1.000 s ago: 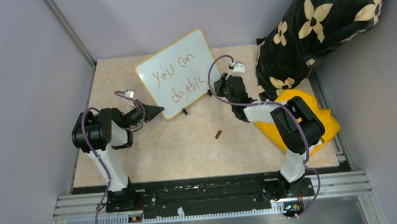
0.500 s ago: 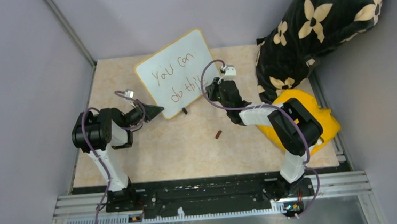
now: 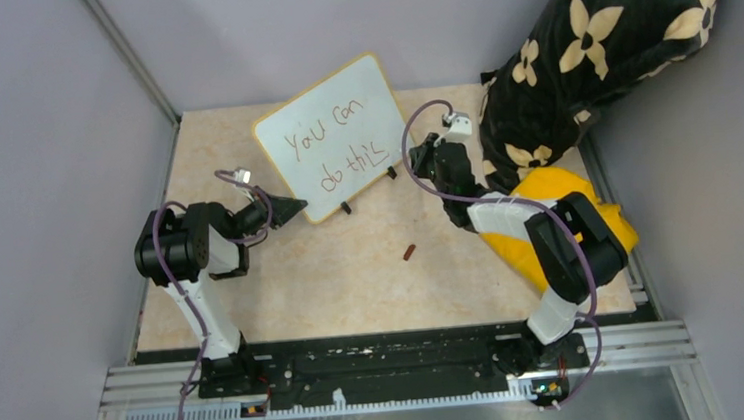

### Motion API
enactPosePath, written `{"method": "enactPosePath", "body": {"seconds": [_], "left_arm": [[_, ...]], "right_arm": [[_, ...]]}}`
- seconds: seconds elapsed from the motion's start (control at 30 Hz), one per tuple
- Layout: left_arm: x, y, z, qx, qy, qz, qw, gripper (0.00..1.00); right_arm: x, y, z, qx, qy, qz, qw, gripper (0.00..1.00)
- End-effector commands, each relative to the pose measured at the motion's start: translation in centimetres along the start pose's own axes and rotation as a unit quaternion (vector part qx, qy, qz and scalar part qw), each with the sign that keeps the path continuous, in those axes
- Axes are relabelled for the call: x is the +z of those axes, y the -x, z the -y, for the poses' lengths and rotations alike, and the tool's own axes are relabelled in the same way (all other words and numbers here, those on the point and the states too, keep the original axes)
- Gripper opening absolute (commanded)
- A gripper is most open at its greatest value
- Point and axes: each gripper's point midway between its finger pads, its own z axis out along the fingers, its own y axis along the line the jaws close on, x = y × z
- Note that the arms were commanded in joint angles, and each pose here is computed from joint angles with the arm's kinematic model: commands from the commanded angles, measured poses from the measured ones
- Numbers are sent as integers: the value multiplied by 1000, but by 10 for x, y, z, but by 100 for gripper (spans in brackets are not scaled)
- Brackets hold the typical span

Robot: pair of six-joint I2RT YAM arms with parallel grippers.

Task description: Write a sentence on the whiteboard

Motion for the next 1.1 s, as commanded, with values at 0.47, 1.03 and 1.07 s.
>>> {"method": "enactPosePath", "body": {"seconds": [0.47, 1.03, 1.07], "left_arm": [[3, -3, 4, -2, -16, -8, 1000, 0], [2, -3, 4, -3, -17, -9, 1000, 0], [2, -3, 4, -3, -17, -9, 1000, 0]], "right_arm": [[22, 25, -13, 29, 16, 45, 998, 0], [35, 23, -6, 27, 8, 45, 999, 0], [36, 22, -6, 27, 8, 43, 999, 0]]}}
